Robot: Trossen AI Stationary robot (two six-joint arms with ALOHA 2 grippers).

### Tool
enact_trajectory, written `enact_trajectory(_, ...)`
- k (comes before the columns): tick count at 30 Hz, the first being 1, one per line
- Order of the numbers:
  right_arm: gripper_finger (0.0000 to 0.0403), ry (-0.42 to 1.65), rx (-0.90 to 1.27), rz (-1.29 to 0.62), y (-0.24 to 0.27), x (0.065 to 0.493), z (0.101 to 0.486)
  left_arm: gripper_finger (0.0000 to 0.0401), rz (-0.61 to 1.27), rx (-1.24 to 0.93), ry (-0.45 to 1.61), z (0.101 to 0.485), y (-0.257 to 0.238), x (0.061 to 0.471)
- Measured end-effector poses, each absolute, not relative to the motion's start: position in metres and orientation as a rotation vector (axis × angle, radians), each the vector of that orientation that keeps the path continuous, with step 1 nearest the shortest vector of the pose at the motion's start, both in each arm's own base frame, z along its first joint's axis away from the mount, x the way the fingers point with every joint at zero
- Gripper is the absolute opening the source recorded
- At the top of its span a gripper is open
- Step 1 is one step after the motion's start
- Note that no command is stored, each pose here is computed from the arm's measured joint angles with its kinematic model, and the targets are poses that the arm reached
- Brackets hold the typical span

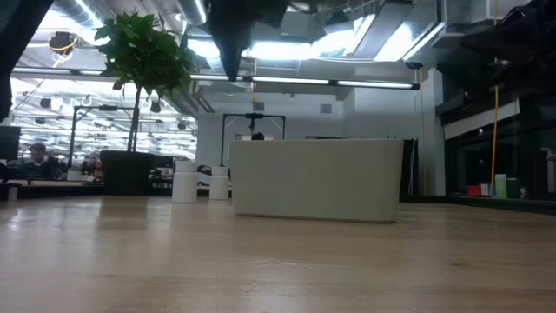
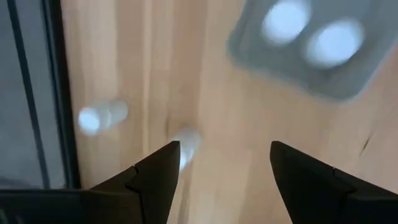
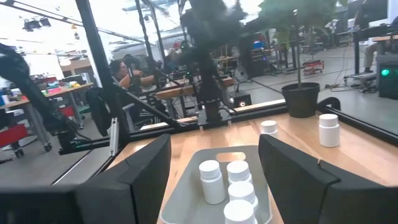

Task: Pick and place pill bottles into a basket
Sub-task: Put the bottom white large pill bottle into the bin

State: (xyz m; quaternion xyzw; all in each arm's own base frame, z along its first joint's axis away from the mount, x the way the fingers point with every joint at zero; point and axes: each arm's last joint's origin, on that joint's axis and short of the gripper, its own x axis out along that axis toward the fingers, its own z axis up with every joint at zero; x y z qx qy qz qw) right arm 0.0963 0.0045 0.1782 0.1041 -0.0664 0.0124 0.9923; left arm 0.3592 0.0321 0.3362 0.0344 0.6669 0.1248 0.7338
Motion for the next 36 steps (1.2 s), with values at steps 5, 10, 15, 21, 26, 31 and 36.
enact_trajectory(5,0.0245,-0.126,0.21,0.045,0.007,0.097,0.178,0.0242,0.309,0.052,1.486,0.332,0.053,0.353)
enact_trajectory(10,0.0245,-0.123,0.21,0.044,0.007,0.097,0.178,0.0242,0.327,0.029,1.496,0.322,0.075,0.338)
enact_trajectory(15,0.0245,-0.124,0.209,0.044,0.006,0.097,0.178,0.0242,0.324,-0.027,1.466,0.306,0.095,0.314)
enact_trajectory(21,0.0245,-0.124,0.21,0.043,0.006,0.097,0.178,0.0242,0.36,-0.138,1.337,0.294,0.104,0.275)
enact_trajectory(26,0.0245,-0.124,0.21,0.038,0.006,0.097,0.178,0.0242,0.4,-0.193,1.196,0.295,0.097,0.249)
enact_trajectory(31,0.0245,-0.125,0.21,0.036,0.006,0.097,0.178,0.0242,0.398,-0.243,1.092,0.289,0.09,0.235)
enact_trajectory(36,0.0245,-0.125,0.21,0.036,0.006,0.097,0.178,0.0242,0.384,-0.258,1.115,0.268,0.088,0.231)
